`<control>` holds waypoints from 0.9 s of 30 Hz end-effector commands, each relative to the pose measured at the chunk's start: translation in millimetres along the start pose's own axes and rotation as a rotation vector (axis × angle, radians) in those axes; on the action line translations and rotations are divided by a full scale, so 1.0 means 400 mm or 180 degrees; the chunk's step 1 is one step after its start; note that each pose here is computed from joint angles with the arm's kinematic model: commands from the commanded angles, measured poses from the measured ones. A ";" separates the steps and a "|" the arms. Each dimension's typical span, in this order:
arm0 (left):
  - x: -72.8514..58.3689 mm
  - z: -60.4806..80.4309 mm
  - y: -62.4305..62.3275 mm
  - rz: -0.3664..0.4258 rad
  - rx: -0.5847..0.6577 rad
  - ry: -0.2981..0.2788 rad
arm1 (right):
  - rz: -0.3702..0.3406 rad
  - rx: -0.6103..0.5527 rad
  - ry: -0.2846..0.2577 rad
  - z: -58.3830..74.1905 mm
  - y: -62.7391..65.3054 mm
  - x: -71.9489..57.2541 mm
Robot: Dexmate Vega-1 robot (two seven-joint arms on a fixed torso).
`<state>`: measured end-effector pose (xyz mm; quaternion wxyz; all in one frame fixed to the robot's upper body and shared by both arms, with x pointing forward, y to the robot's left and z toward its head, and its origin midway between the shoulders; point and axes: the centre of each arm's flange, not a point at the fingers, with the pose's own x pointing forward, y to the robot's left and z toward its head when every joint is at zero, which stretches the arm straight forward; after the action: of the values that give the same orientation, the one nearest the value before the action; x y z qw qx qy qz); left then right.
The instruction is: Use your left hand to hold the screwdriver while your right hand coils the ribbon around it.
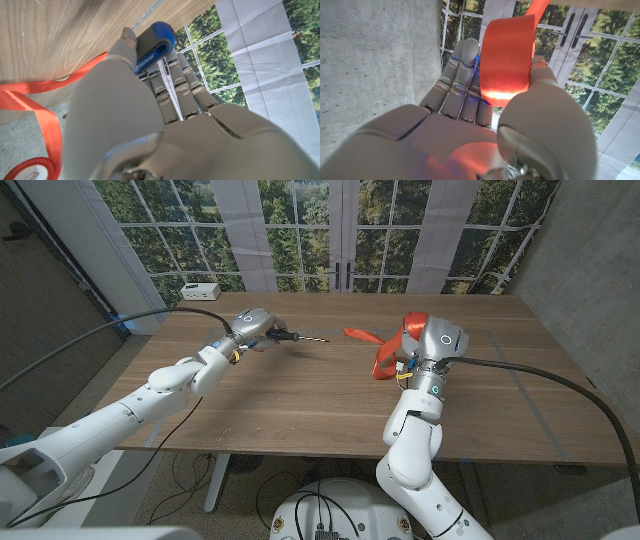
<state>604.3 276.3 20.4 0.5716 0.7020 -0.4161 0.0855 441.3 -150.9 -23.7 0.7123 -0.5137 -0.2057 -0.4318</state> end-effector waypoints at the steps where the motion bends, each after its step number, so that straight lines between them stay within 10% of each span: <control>1: 0.009 -0.007 0.007 0.0041 0.0008 0.0031 | -0.0395 0.0208 -0.0076 0.063 -0.026 0.078; 27: 0.052 -0.003 0.027 0.0056 0.0005 0.0033 | -0.0422 0.0882 -0.0306 0.188 -0.060 0.252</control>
<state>608.1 272.3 32.3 0.5744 0.6961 -0.4198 0.0961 478.4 -132.7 60.4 0.7304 -0.4382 -0.2989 -0.4302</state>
